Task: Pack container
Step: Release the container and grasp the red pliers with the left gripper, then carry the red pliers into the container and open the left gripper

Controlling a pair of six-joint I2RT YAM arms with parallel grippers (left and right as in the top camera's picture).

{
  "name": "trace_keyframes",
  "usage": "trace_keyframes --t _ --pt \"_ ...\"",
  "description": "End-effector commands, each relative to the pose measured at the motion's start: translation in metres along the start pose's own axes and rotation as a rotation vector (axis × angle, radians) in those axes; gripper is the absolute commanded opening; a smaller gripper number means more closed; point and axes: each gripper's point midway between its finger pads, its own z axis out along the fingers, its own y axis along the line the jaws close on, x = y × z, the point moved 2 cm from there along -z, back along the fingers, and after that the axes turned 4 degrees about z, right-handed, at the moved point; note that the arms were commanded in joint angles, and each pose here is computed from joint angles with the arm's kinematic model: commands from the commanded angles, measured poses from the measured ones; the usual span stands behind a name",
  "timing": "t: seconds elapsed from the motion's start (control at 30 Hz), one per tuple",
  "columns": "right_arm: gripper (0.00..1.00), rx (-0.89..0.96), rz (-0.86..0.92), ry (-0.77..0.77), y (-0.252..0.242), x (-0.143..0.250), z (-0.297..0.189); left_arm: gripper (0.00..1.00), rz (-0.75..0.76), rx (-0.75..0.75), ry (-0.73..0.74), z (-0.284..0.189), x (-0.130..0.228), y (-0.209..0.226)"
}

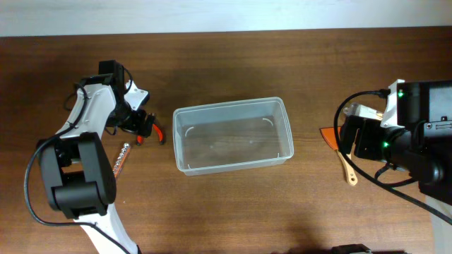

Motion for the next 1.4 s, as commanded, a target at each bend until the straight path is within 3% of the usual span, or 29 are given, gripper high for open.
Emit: trace_keyframes --t 0.0,0.47,0.6,0.7,0.8,0.97,1.1,1.2,1.37 --pt "0.99 0.014 0.005 -0.013 -0.002 -0.002 -0.002 0.99 -0.004 0.0 0.042 0.017 0.002 0.0" --pt "0.99 0.014 0.002 -0.013 -0.002 -0.002 -0.002 0.98 0.061 -0.077 0.171 0.044 0.007 -0.011" --pt "0.99 0.014 0.002 -0.013 -0.002 -0.002 -0.002 0.68 0.051 -0.077 0.172 0.044 0.007 -0.012" --pt "0.98 0.014 0.002 -0.013 -0.002 -0.002 -0.002 0.56 0.048 -0.076 0.175 0.044 0.008 -0.012" --pt "0.99 0.014 0.002 -0.013 -0.002 -0.002 -0.002 0.51 0.048 -0.074 0.179 0.044 0.009 -0.012" --pt "0.99 0.014 0.002 -0.013 -0.002 -0.002 -0.002 0.3 0.049 -0.072 0.184 0.044 0.01 -0.013" --pt "0.99 0.014 0.002 -0.014 -0.002 -0.002 -0.002 0.21 0.049 -0.07 0.187 0.044 0.011 -0.013" --pt "0.99 0.014 0.002 -0.014 -0.002 -0.002 -0.002 0.05 0.049 -0.07 0.187 0.044 0.011 -0.013" --pt "0.99 0.014 -0.004 -0.014 -0.002 -0.002 -0.002 0.02 0.048 -0.071 0.185 0.041 0.01 -0.013"
